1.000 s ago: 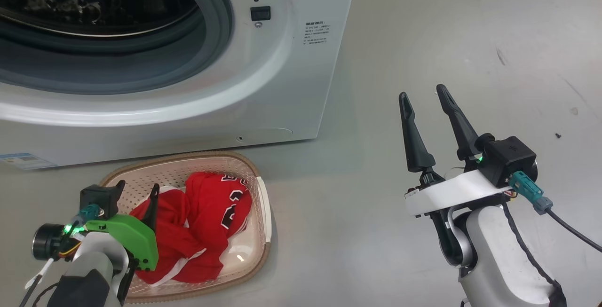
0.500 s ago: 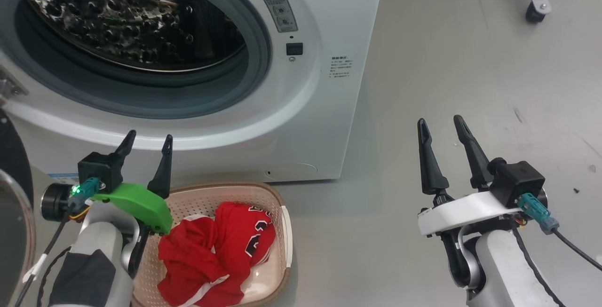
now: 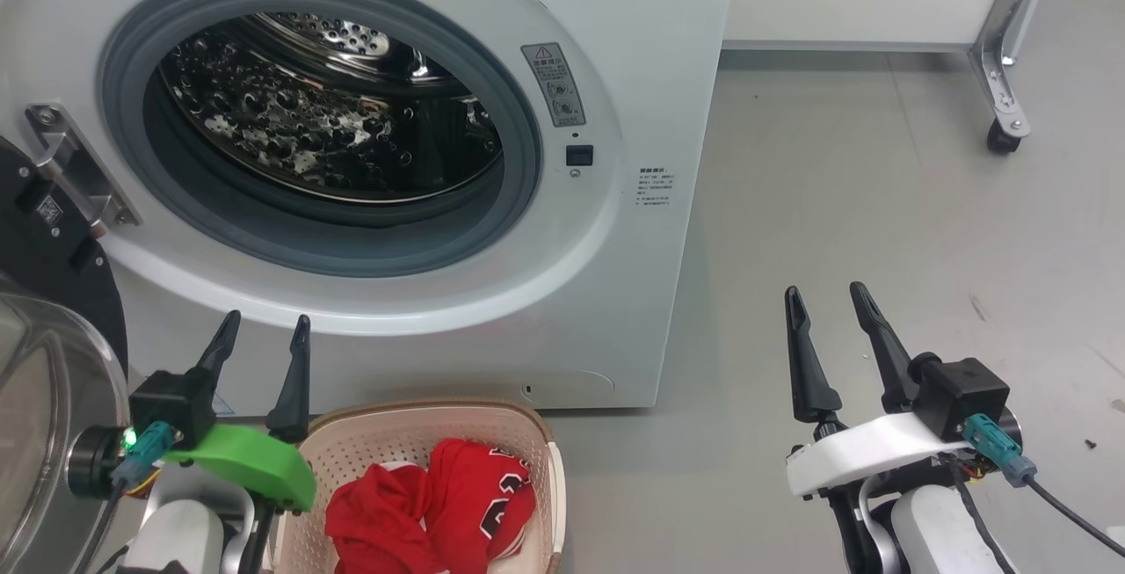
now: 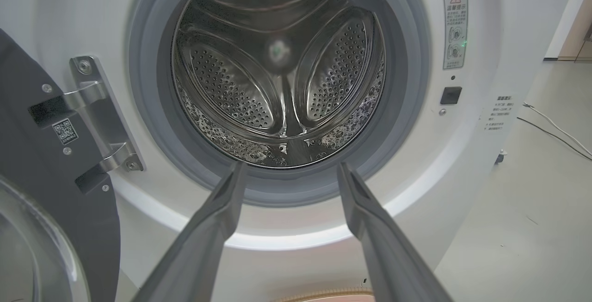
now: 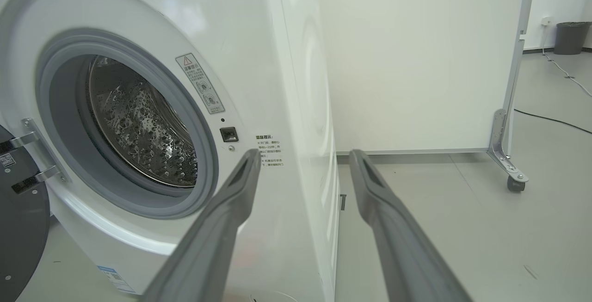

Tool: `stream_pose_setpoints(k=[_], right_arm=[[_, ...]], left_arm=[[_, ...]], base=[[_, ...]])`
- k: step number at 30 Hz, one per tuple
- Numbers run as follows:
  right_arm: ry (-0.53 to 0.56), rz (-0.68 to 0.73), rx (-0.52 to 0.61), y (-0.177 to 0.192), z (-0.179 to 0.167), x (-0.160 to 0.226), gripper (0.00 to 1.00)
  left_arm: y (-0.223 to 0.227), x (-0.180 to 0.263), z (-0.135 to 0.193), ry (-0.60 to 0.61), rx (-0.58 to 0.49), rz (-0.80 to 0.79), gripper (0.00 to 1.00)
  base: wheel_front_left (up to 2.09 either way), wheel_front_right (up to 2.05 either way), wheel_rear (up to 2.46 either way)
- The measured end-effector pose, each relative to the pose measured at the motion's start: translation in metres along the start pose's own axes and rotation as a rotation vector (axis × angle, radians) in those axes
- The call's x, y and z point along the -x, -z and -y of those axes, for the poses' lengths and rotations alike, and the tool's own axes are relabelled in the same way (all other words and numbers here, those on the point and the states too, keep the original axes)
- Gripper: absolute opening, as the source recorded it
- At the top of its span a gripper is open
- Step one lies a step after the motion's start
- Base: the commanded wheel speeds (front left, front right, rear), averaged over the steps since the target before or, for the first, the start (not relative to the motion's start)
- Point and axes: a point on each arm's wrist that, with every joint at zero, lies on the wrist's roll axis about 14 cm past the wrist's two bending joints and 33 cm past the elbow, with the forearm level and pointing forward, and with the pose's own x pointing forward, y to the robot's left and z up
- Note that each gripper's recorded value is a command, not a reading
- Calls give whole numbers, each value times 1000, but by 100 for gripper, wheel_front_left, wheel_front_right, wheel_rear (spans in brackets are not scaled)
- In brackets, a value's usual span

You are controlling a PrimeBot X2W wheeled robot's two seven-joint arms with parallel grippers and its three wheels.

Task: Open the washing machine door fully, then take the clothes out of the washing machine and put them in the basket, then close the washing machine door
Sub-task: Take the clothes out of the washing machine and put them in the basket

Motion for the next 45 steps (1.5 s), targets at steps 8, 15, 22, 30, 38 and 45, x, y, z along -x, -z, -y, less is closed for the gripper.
stream_pose_setpoints(k=[8, 15, 22, 30, 38, 45], right_arm=[[-7, 24, 2, -9, -4, 10, 100], [9, 36, 2, -12, 1, 14, 100], [20, 36, 1, -12, 4, 16, 100], [24, 41, 2, -14, 5, 17, 100], [26, 43, 4, -14, 6, 17, 100], [29, 39, 3, -13, 7, 18, 100]], left_arm=[[-4, 21, 0, -16, 13, 27, 100], [-1, 31, 4, -9, 14, 27, 100], [3, 36, 11, -1, 31, 23, 100], [4, 41, 15, 5, 40, 22, 100], [6, 44, 16, 9, 44, 20, 100], [7, 46, 17, 10, 46, 17, 100]], base=[[0, 0, 0], [0, 0, 0], [0, 0, 0], [0, 0, 0], [0, 0, 0], [0, 0, 0]])
